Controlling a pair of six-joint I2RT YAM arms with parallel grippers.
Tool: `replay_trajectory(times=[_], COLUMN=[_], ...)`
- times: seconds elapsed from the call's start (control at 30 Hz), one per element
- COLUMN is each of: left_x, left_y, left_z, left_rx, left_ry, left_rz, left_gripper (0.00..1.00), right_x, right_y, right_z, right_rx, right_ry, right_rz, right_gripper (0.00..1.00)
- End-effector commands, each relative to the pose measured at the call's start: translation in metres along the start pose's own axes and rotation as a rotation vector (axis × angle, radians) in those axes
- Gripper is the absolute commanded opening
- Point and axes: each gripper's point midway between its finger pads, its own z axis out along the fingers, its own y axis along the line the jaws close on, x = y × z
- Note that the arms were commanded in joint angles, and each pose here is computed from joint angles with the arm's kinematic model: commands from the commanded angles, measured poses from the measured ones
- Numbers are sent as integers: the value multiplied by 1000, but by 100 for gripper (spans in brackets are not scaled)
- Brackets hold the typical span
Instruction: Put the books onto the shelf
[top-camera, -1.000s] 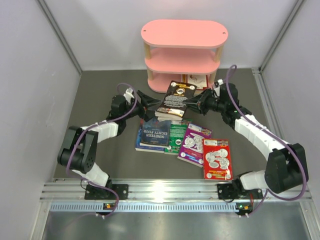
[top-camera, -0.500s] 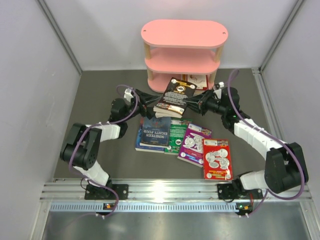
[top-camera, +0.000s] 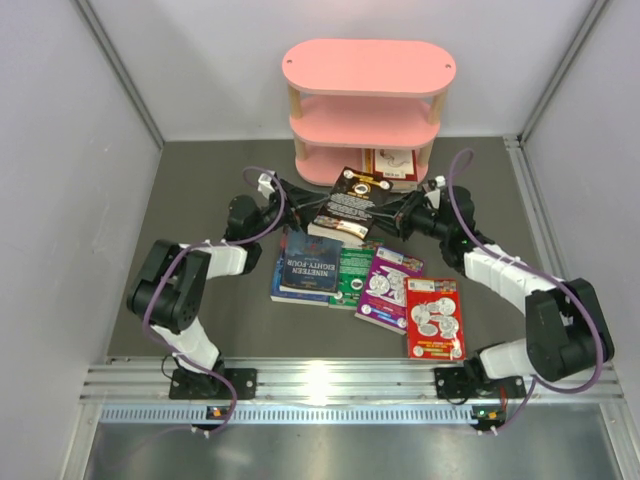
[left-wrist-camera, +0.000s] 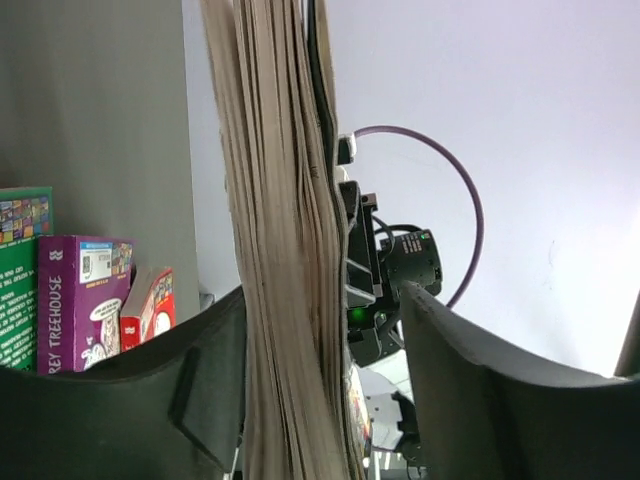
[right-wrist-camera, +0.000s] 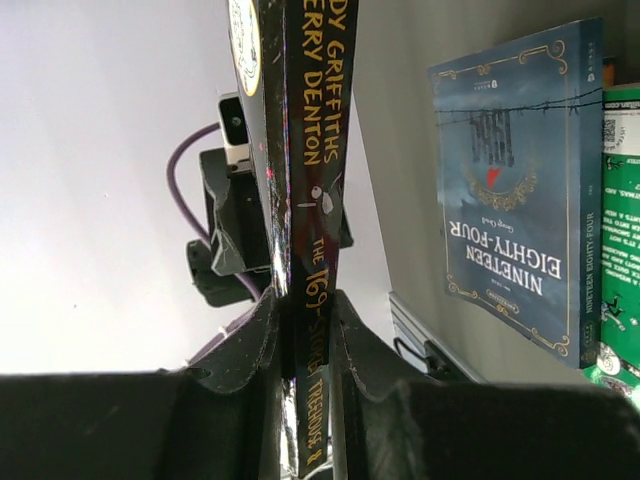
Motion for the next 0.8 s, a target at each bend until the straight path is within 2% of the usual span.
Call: replay_trajectory(times=[0.0, 0.17, 0.23, 0.27, 0.33, 0.37, 0.43, 0.6, 0.67, 0.7, 0.77], left_x=[9, 13, 20, 22, 34, 36, 44, 28, 26, 23, 23], left_y=[-30, -25, -25, -12, -12, 1, 4, 17, 28, 17, 32], left_z=[1, 3, 8, 10, 21, 23, 34, 58, 71, 82, 99], left_rx=[53, 19, 2, -67, -98, -167, -202, -275, -293, -269, -285], left_ry=[40, 70, 105, 115, 153, 158, 179, 86, 84, 79, 100], left_rz=[120, 140, 194, 168, 244, 227, 286, 263, 250, 262, 247], left_gripper=[59, 33, 25, 22, 14, 0, 0, 0, 0, 0, 0], right_x=[1, -2, -5, -9, -15, -21, -26, -59, -77, -83, -99], right_y=[23, 16, 14, 13, 9, 8, 7, 5, 10, 5, 10], right_z=[0, 3, 3, 2, 0, -2, -5, -9, -9, -6, -6], right_rx=[-88, -64, -56, -55, -41, -41, -36, 8, 25, 41, 46], right_ry=[5, 2, -2, -11, -25, -40, -48, -98, -121, -122, -139], right_rz=[-98, -115, -118, -120, -119, -121, -131, -151, -180, -174, -185], right_gripper=[0, 0, 0, 0, 0, 0, 0, 0, 0, 0, 0])
